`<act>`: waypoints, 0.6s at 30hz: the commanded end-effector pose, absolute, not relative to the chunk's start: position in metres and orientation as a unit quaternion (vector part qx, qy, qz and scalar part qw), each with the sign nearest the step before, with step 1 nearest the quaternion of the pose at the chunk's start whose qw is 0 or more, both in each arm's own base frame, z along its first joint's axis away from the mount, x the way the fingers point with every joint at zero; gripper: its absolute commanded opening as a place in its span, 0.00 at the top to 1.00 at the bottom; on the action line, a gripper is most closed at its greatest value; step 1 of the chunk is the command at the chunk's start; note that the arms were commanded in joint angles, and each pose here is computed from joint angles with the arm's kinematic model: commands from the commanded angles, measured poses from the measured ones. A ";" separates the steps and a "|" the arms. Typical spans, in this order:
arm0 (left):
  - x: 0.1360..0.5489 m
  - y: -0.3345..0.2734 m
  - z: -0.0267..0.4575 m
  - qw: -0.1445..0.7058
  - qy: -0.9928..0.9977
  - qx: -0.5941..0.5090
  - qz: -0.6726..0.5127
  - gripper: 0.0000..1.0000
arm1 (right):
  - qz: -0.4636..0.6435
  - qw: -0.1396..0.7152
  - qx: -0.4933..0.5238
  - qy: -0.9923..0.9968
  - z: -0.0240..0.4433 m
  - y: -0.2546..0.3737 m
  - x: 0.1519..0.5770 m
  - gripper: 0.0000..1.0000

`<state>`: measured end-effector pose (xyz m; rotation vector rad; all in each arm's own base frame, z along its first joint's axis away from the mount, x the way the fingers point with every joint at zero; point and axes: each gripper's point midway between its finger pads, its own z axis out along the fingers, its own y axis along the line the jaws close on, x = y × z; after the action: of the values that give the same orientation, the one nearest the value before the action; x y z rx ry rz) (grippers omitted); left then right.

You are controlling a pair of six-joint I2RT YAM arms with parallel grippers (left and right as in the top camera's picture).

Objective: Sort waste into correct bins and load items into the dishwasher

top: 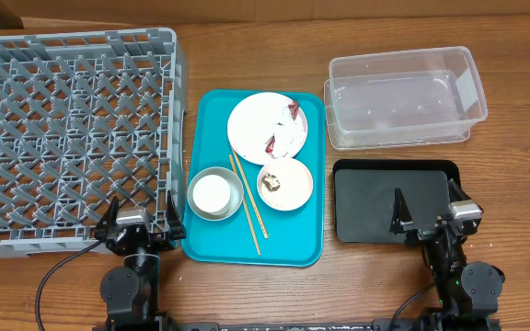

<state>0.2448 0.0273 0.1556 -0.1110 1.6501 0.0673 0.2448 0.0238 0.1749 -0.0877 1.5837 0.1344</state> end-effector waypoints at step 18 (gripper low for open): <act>0.245 0.026 0.156 0.679 0.731 -0.070 0.008 0.00 | 0.095 0.711 -0.031 0.696 0.183 0.030 0.244 0.00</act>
<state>0.2449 0.0272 0.1558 -0.1160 1.6489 0.0621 0.2445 0.0258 0.1817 -0.0881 1.5565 0.1531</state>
